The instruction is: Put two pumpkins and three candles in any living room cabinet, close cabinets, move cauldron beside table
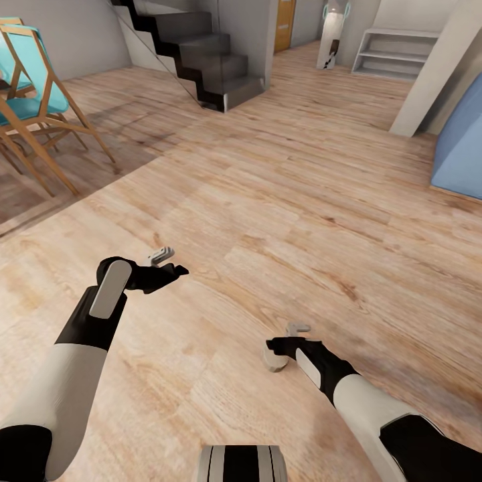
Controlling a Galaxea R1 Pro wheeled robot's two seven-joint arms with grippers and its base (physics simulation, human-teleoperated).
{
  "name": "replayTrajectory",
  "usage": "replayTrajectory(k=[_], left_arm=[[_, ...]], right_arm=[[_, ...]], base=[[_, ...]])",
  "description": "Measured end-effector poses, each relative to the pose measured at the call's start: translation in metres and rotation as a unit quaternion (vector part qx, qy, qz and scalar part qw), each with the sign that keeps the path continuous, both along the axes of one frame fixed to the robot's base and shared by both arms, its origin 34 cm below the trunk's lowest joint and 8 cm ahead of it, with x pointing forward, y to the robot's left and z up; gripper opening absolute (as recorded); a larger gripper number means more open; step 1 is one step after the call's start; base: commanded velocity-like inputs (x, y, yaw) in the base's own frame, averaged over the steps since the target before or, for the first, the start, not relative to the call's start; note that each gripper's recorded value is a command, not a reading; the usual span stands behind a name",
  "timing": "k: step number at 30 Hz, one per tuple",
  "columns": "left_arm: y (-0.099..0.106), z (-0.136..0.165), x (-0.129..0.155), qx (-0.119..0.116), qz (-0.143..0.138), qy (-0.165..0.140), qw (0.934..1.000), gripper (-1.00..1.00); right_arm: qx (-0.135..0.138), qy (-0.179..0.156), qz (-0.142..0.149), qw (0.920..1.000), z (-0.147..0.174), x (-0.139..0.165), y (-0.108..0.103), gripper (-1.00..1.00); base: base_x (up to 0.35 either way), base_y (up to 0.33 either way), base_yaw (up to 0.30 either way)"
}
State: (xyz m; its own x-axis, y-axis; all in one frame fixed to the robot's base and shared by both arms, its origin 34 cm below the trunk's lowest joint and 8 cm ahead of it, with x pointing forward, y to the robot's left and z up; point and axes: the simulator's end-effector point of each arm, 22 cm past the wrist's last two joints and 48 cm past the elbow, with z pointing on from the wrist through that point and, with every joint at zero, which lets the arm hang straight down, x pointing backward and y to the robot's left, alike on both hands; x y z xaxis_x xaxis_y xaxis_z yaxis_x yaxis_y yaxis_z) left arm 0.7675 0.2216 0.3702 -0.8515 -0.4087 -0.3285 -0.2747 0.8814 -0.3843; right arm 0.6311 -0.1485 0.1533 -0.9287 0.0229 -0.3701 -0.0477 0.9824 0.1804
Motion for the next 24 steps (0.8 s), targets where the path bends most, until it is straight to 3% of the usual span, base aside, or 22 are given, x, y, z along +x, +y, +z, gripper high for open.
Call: replayTrajectory(k=[8,24], left_arm=[[0.017,-0.006,-0.003,0.011,0.006,0.009,0.9999,1.0],[0.019,-0.006,-0.003,0.011,0.009,0.009,0.9999,1.0]], right_arm=[[0.0,0.001,0.0,1.0,0.0,-0.001,0.0,1.0],[0.001,0.001,0.001,1.0,-0.001,-0.001,0.001,1.0]], base=[[0.02,0.0,0.0],[0.0,0.0,0.0]])
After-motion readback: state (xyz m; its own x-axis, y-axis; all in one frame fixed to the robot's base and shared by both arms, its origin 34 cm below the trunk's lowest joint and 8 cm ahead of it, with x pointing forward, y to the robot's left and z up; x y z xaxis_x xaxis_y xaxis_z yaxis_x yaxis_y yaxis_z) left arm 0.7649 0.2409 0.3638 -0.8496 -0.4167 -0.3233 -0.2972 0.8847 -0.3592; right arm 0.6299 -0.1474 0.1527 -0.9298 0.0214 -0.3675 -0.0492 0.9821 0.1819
